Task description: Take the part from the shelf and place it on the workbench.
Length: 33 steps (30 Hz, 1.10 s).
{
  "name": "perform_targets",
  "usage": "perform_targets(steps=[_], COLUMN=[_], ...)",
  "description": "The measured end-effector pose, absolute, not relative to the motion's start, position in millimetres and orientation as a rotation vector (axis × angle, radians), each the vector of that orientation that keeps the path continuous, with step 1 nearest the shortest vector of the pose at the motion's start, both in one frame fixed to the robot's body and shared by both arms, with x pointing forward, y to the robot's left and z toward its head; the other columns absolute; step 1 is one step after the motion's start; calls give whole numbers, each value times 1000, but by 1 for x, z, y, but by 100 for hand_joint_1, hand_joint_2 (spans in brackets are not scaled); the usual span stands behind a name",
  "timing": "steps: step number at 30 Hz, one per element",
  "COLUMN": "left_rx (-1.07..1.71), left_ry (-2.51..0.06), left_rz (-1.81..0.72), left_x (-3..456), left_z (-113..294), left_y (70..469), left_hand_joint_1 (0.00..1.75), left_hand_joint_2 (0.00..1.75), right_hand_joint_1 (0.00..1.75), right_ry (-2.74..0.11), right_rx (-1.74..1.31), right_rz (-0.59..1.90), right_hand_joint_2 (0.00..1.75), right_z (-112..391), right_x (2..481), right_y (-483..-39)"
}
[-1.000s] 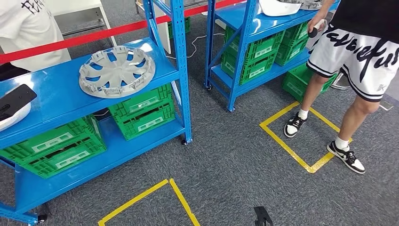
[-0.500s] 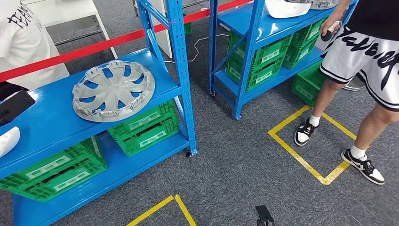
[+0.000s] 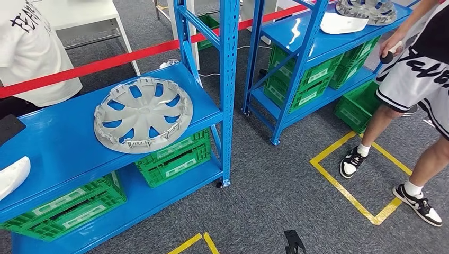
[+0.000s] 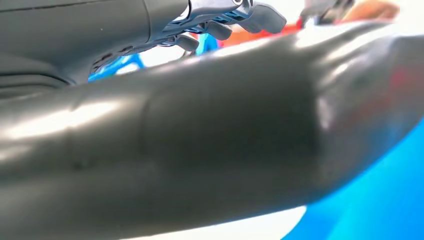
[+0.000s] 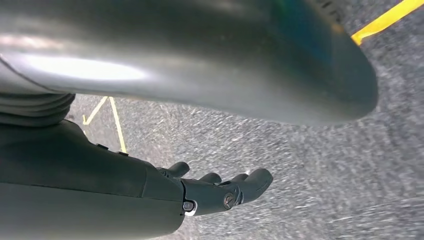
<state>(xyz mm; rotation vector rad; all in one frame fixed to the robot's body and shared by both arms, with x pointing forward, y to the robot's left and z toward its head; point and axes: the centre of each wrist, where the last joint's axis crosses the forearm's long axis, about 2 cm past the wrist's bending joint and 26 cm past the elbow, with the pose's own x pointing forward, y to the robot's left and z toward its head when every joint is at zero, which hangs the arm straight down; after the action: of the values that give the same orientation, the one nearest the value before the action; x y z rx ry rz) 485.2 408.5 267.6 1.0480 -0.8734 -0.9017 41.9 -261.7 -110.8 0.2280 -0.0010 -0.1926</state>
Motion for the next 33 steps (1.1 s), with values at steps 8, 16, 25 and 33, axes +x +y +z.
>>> perform_targets(steps=[8, 16, 25, 33], left_rx=[828, 717, 693, 630], left_ry=[-888, -984, -955, -838], left_rz=[-715, -613, -680, -805], left_x=[470, 461, 457, 452], left_z=[251, 249, 245, 237], left_y=[445, 469, 474, 477], left_hand_joint_1=[0, 0, 0, 0], left_hand_joint_2=[175, 175, 175, 175], right_hand_joint_1=[0, 0, 0, 0], right_ry=[5, 2, -2, 10], right_rx=[231, 232, 230, 230], right_rz=[-194, -192, -186, -177], right_hand_joint_2=[0, 0, 0, 0], right_z=[-111, -111, -111, -111], right_x=[42, 43, 42, 43], right_y=[-262, -262, -262, -262])
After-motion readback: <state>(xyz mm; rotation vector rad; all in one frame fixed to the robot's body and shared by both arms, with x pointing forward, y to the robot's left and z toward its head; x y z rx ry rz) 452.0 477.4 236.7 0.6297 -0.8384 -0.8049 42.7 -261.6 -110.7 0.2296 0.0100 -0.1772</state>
